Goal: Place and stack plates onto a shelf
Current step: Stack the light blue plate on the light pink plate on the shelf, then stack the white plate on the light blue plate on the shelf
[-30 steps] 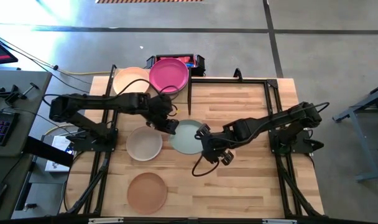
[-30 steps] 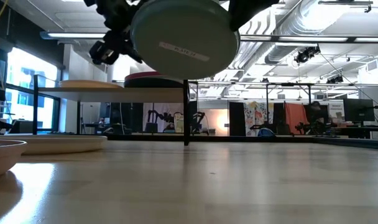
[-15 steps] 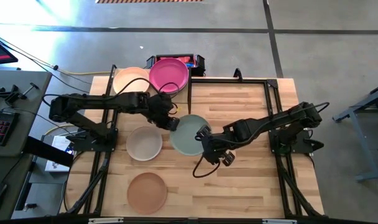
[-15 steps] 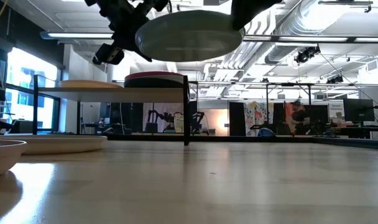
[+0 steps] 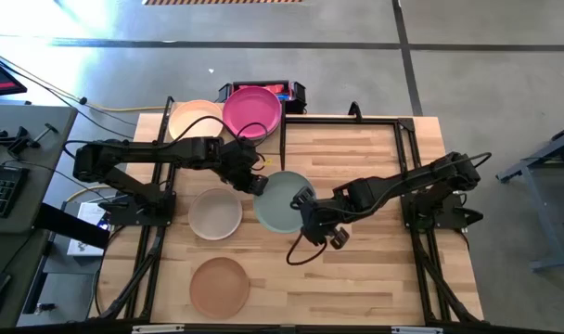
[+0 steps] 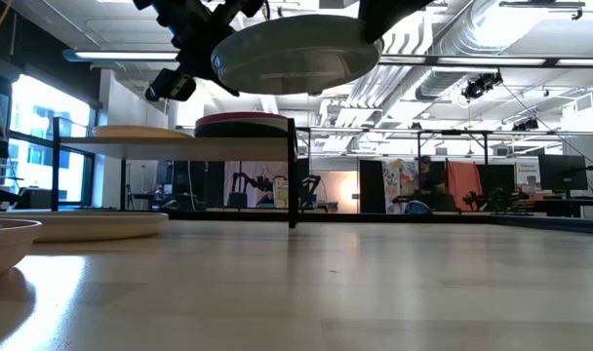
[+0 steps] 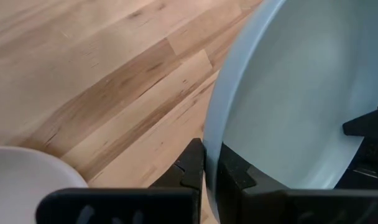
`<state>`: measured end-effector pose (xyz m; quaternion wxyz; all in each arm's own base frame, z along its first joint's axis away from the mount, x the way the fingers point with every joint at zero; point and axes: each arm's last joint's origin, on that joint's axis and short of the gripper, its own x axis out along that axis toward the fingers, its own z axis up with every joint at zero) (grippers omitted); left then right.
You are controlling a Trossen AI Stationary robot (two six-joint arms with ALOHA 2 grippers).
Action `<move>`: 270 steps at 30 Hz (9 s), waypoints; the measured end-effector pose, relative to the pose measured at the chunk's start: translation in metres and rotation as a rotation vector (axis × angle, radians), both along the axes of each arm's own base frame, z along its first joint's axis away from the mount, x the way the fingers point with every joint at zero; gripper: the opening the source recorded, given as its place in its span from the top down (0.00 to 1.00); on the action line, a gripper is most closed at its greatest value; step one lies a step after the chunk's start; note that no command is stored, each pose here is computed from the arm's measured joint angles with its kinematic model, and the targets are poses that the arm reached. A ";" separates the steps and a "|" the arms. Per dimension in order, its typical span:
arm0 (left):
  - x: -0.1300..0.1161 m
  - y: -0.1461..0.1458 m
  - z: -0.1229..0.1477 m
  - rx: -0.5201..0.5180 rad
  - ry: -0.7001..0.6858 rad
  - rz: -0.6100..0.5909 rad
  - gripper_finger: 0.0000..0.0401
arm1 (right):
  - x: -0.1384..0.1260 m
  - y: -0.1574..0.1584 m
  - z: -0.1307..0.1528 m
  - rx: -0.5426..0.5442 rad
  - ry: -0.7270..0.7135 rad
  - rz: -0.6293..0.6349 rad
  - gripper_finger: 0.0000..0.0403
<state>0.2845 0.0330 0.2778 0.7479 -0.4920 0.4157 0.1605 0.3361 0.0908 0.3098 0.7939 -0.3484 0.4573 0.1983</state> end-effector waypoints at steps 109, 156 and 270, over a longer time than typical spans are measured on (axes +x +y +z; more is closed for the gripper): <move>-0.211 0.109 0.055 0.406 0.445 0.968 0.98 | -0.016 -0.031 0.014 0.058 0.029 -0.317 0.68; -0.209 0.116 0.038 0.186 0.514 0.762 0.74 | -0.012 -0.034 0.013 0.081 0.009 -0.345 0.68; -0.125 0.024 -0.104 0.186 0.559 0.039 0.74 | 0.078 -0.061 -0.048 0.512 -0.164 -0.605 0.68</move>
